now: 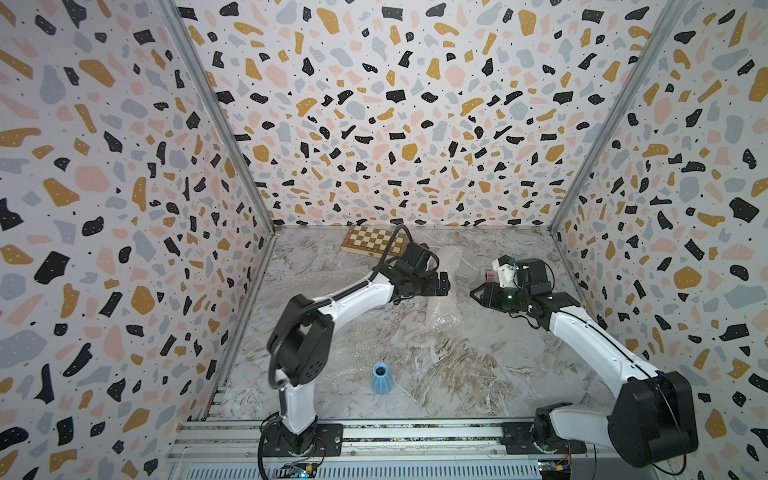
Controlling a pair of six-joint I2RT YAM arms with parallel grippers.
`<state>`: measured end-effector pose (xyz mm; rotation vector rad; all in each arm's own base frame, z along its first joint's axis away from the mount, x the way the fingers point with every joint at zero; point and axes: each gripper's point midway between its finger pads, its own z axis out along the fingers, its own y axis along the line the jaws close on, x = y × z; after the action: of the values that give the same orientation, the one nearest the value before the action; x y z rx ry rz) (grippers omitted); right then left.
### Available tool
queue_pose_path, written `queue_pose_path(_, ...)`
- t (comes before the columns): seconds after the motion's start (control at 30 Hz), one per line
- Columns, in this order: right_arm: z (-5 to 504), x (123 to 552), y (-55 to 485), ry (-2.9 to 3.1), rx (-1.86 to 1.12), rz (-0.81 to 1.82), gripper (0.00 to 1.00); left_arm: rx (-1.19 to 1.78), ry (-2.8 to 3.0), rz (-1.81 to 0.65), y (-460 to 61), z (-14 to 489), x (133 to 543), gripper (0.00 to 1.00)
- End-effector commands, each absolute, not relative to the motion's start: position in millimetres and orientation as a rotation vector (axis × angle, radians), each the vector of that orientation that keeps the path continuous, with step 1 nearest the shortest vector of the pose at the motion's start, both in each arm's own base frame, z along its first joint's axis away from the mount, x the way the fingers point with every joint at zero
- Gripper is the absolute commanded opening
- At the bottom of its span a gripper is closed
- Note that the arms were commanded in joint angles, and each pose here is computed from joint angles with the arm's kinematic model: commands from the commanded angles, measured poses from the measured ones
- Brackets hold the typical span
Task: Wrap vases in bubble wrap
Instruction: Move the wrapped vase to the center of the board, then pick up the vase from the center of the board.
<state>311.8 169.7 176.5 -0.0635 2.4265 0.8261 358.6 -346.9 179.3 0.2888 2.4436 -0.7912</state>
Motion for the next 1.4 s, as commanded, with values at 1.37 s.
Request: queue_pose_path(1.37, 99, 125, 431, 2.561, -0.996, 0.414, 0.55, -0.295, 2.405, -0.079, -59, 159, 212, 0.99)
